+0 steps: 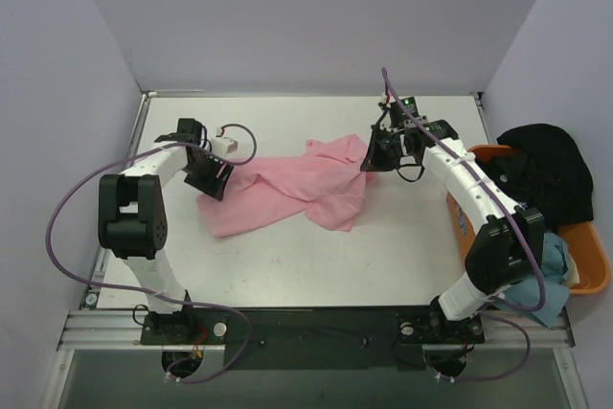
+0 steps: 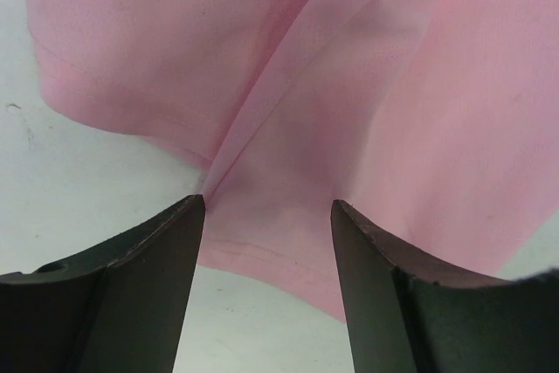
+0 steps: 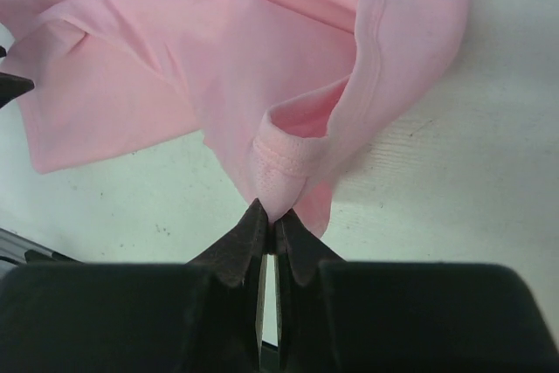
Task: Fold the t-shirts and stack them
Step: Flatten out the tshirt
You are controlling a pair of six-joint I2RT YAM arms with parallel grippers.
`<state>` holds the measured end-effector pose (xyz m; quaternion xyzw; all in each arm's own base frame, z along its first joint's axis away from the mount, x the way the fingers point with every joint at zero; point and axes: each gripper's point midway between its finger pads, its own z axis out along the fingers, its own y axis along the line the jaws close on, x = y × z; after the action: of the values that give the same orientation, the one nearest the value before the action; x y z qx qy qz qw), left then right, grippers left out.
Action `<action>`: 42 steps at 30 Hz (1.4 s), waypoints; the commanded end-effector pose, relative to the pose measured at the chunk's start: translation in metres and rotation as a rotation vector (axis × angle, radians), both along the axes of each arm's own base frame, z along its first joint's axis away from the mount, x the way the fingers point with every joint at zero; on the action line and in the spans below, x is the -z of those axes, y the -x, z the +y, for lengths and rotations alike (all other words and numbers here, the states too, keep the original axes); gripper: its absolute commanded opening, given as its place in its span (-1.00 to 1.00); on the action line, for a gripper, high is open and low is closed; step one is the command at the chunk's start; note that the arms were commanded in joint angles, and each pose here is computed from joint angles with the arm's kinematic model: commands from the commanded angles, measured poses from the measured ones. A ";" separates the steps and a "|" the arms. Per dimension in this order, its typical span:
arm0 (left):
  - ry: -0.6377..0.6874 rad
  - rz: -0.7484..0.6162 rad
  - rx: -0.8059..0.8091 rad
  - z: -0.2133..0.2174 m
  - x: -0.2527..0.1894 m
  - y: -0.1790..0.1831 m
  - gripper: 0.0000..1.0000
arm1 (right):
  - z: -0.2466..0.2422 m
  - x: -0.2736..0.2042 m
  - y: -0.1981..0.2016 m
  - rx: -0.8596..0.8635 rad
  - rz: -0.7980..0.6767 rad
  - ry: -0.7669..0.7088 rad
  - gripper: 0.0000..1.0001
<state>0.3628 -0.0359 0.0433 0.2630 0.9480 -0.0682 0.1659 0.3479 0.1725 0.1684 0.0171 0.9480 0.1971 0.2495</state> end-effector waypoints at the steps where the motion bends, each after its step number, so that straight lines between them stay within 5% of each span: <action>1: 0.064 -0.063 0.051 -0.013 -0.002 -0.019 0.40 | 0.011 0.006 0.009 -0.042 0.056 -0.022 -1.00; 13: 0.008 -0.053 0.066 0.007 0.005 -0.028 0.35 | -0.007 -0.004 0.010 -0.010 0.011 -0.004 -1.00; 20: -0.006 0.055 0.093 0.013 0.017 -0.002 -0.03 | -0.012 -0.012 0.006 -0.004 -0.015 0.005 -1.00; 24: -0.018 0.088 0.134 0.017 0.008 0.013 -0.97 | -0.022 -0.030 0.001 0.030 -0.052 -0.012 -1.00; 25: -0.016 0.087 0.141 0.017 0.005 0.014 -1.00 | -0.024 -0.037 -0.001 0.032 -0.067 -0.012 -1.00; 29: 0.008 -0.033 0.131 0.009 -0.060 0.001 -1.00 | -0.035 -0.097 0.002 0.045 -0.199 -0.012 -1.00; 33: -0.013 -0.302 0.130 0.006 -0.187 -0.023 -1.00 | -0.045 -0.182 0.023 0.049 -0.405 -0.035 -1.00; 42: -0.132 -0.829 0.056 0.026 -0.406 0.061 -1.00 | -0.067 -0.362 0.141 0.003 -0.934 -0.191 -1.00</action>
<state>0.3758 -0.0218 0.3924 0.3171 0.8184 0.0591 0.4755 0.2626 0.1130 0.4804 -0.0189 0.7658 0.2497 0.5924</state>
